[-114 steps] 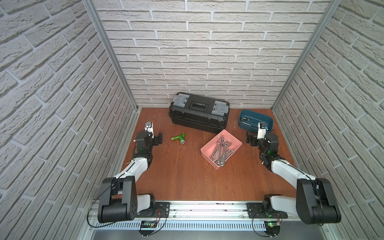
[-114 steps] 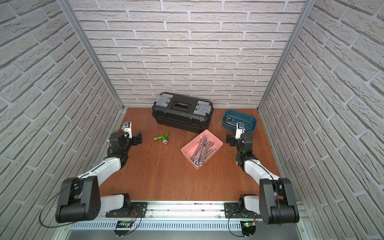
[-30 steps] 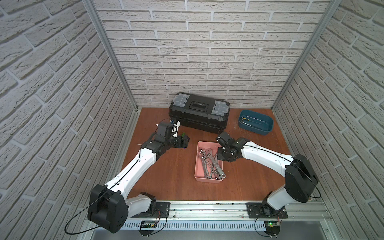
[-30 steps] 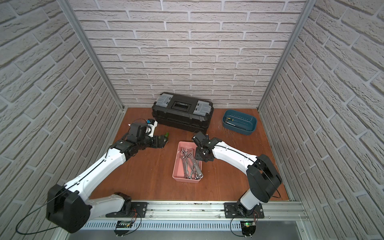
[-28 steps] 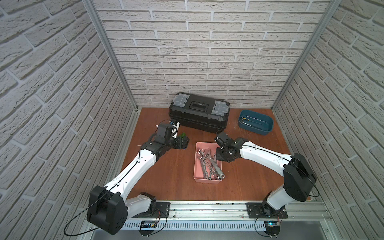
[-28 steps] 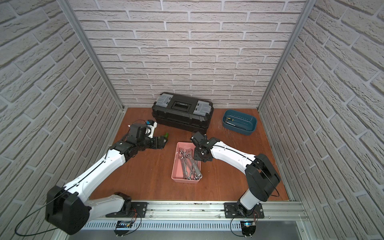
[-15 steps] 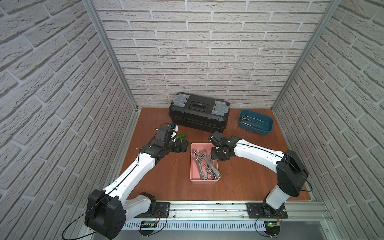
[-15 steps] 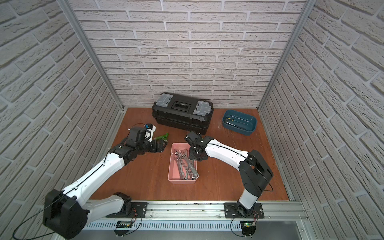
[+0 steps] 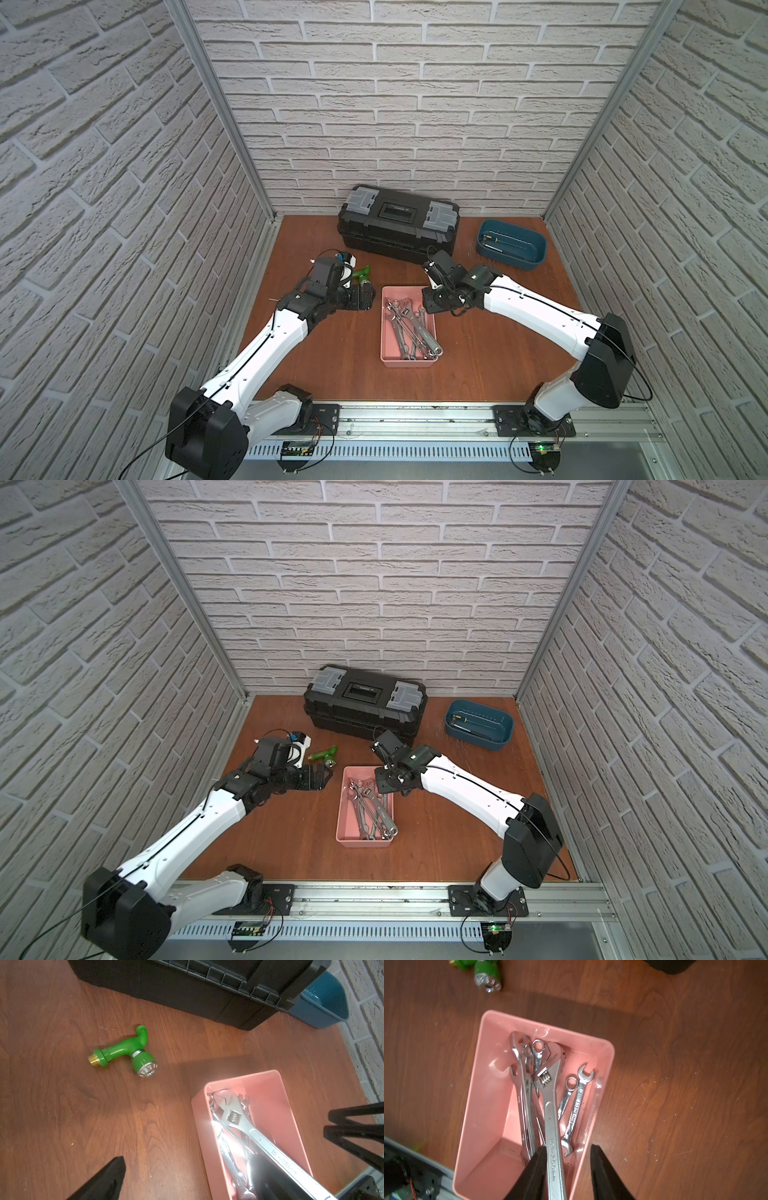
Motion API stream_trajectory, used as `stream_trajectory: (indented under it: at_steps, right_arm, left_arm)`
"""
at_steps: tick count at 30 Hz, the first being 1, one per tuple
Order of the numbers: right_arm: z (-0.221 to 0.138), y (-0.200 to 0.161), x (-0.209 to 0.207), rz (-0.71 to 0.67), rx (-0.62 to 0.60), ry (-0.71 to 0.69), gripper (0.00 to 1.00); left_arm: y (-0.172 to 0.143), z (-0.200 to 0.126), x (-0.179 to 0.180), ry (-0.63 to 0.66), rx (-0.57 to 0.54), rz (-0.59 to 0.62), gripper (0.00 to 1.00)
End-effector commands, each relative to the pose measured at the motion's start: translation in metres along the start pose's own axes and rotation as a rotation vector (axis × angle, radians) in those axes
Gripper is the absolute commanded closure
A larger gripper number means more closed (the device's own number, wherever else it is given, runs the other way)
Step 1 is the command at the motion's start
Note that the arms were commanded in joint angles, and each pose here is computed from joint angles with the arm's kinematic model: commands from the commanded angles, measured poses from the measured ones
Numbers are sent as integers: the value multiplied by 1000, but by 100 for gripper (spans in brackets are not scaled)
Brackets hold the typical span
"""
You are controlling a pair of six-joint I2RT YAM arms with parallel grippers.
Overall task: Take out the wrench from the storage box
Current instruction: Pick up the wrench from the storage box.
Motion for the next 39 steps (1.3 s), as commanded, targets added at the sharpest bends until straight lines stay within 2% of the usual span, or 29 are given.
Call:
stream_trajectory:
  at_steps: [1, 7, 11, 18, 30, 39]
  right_arm:
    - [-6, -13, 21, -159, 28, 65, 55]
    - [12, -21, 55, -247, 24, 79, 53]
    - [32, -23, 65, -279, 28, 69, 56]
    - [59, -21, 59, -319, 49, -13, 63]
    - [89, -30, 54, -335, 97, -53, 73]
    - [85, -24, 58, -319, 78, -44, 94]
  left_arm:
    - [-6, -3, -1, -10, 2, 11, 2]
    - [-9, -3, 0, -11, -7, -9, 2]
    - [-16, 1, -2, -33, 3, -25, 2]
    - [-32, 3, -5, -79, 29, -39, 2]
    - [-43, 6, -8, -123, 19, -70, 2]
    - [-45, 9, -9, -130, 31, -71, 2]
Point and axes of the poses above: each gripper's point midway between its finger pads, its own z axis out along the fingers, its own x axis along the line the jaws close on, y = z × x, the point moved 2 cm from there along -z, back along the fingers, and after that the axes turned 5 degrees about z, right-handed, at the moved point
